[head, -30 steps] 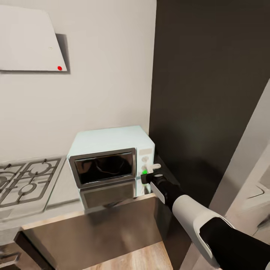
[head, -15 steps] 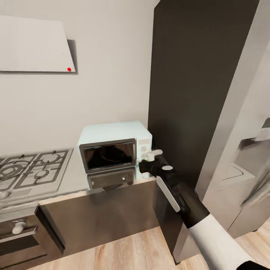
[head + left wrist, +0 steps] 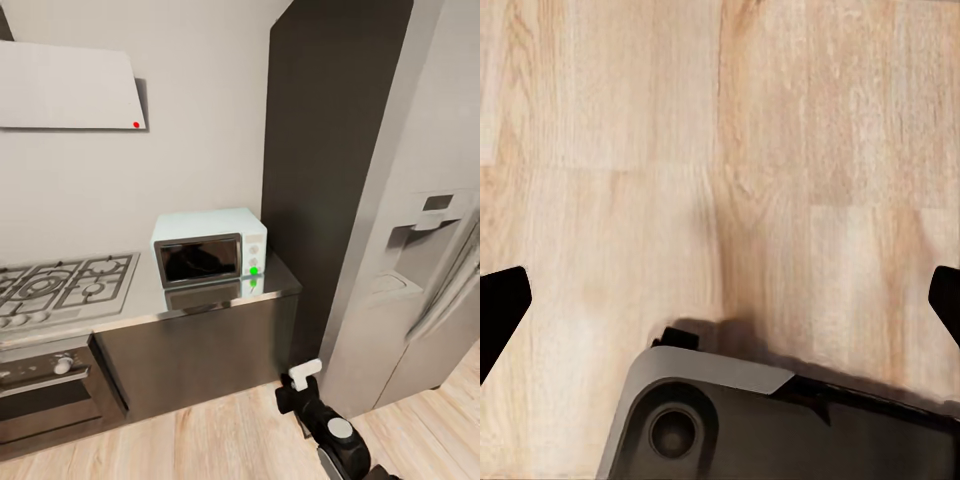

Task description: In the kitchen, take the popcorn bag from the countertop, put it into the microwave, and heat it until the popcorn is cooked so the cooked popcorn ends up inside the bag.

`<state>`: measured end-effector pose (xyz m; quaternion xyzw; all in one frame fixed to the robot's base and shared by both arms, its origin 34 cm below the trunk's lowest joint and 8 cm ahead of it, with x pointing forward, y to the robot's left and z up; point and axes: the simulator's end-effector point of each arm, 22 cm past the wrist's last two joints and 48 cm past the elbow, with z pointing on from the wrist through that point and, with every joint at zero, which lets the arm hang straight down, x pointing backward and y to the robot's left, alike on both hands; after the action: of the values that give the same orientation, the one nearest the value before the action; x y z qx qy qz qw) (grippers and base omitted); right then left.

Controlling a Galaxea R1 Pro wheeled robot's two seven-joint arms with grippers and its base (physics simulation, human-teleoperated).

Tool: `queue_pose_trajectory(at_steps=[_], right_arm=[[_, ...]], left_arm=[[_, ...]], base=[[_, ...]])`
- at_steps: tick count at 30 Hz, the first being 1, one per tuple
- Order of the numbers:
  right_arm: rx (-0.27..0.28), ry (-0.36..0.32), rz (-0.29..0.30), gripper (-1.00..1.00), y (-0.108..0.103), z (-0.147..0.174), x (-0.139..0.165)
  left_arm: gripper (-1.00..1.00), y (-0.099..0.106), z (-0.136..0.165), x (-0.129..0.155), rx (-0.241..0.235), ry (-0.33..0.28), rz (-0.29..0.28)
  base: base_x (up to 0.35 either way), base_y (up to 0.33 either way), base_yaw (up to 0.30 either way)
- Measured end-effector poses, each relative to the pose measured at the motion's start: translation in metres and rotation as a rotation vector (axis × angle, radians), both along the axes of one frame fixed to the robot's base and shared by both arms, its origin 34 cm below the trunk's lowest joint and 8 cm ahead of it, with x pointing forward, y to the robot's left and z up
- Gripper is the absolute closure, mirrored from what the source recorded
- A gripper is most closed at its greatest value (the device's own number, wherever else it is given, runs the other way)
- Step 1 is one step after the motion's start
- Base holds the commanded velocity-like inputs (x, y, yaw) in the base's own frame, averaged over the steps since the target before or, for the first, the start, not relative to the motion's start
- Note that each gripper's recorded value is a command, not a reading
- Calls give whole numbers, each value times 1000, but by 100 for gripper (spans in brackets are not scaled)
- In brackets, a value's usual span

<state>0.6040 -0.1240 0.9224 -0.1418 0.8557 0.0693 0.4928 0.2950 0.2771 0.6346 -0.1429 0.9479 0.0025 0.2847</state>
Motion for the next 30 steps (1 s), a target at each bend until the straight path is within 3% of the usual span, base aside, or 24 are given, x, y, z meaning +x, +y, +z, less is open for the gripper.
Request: queue_pose_trajectory(at_steps=[3,4,9,17,21,24,26,27,28,29,30], right_arm=[[-34,68,-26,100,-20,-75,-24],[-47,93,-36,-100,-28,-100,-33],[-67,137,-50,-100,-40,-129,-46],[-101,210,-68,-100,-57,-163,-66],[-142,280,-101,-100,-83,-211,-97],[-157,297,-119,-100,-96,-226,-109],[-156,304,-176,-100,-116,-229,-110],[-148,326,-307,-100,-160,-247,-132],[-220,502,-331,-100,-187,-294,-207],[-307,711,-353,-100,-217,-329,-305],[-322,747,-356,-100,-222,-332,-323]], left_arm=[[-100,0,0,0,0,0,1],[-100,0,0,0,0,0,1],[-100,1,0,0,0,0,3],[-100,1,0,0,0,-1,6],[-100,0,-5,-9,-2,24,8],[-100,0,-11,-20,-4,54,5],[-100,-4,-16,-23,-12,72,2],[-100,-17,-33,-65,-39,174,-2],[-100,-19,-36,-74,-44,195,-2],[-100,-19,-36,-74,-44,196,-2],[-100,-19,-36,-74,-44,196,-2]], base=[[-342,0,0],[-342,0,0],[-294,0,0],[-21,0,0],[0,0,0],[0,0,0],[0,0,0],[0,0,0],[0,0,0],[0,0,0],[0,0,0]])
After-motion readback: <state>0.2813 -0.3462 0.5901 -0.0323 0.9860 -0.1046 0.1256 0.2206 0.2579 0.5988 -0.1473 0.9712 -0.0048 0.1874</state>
